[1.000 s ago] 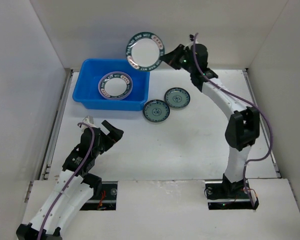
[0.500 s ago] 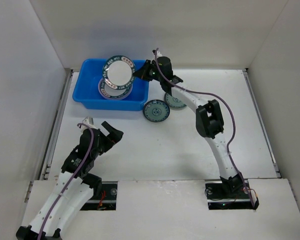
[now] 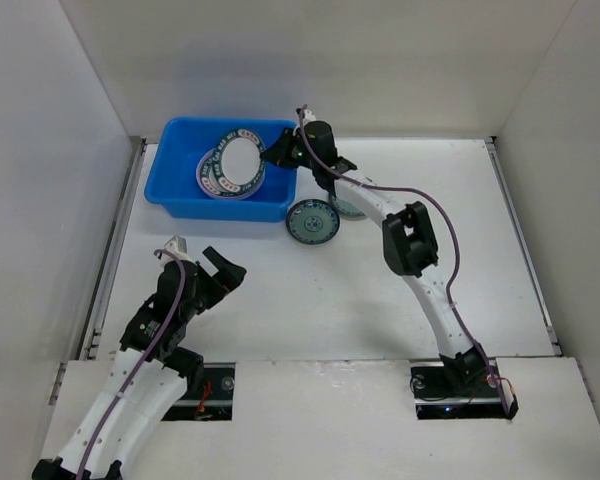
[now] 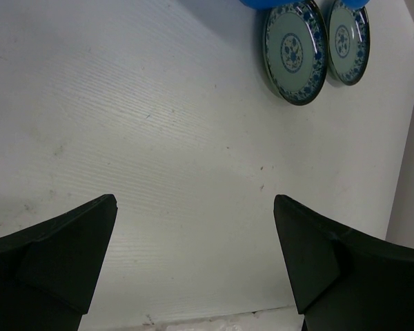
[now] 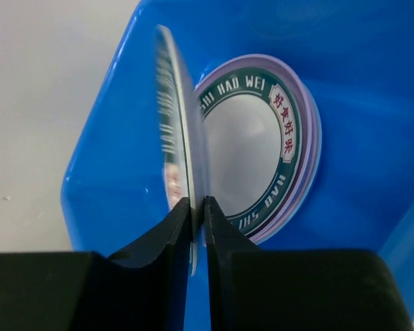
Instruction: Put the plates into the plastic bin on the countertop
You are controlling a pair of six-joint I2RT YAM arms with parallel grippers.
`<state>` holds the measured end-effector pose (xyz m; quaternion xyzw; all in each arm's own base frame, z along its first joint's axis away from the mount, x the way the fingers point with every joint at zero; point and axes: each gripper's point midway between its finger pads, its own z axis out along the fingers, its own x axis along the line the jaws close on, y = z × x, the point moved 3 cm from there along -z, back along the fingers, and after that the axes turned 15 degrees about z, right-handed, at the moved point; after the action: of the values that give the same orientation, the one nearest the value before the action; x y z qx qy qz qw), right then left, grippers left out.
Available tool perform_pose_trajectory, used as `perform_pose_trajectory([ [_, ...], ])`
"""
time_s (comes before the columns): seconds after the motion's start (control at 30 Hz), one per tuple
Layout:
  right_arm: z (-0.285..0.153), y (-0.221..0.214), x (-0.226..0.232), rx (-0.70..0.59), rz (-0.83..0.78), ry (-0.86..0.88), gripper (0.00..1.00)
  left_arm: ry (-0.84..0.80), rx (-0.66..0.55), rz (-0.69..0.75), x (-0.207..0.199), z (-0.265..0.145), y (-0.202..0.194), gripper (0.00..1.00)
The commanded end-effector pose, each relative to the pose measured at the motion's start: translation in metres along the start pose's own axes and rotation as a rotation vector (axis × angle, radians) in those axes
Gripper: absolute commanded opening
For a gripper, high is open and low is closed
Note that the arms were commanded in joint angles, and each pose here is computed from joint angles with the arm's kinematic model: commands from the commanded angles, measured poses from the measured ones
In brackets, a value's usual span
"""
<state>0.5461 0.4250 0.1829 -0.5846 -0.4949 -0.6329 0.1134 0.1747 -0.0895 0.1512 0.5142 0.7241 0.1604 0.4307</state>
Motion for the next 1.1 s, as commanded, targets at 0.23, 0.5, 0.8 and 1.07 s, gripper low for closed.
perform_pose_trajectory([
  [0.23,0.004,-0.004,0.056,-0.030,-0.097,0.135,0.31,-0.034,-0.008,-0.021,-0.009,-0.014,0.008,1.00],
  [0.5,-0.028,0.022,0.102,-0.099,-0.170,0.169,0.68,-0.042,-0.012,-0.027,-0.010,-0.016,0.007,1.00],
  [0.8,-0.128,0.068,0.134,-0.289,-0.191,0.086,0.73,-0.044,-0.001,-0.021,-0.011,-0.015,0.005,1.00],
  [1.07,-0.234,0.065,0.005,-0.341,0.038,-0.258,0.72,-0.032,0.026,-0.015,-0.011,-0.002,-0.001,1.00],
])
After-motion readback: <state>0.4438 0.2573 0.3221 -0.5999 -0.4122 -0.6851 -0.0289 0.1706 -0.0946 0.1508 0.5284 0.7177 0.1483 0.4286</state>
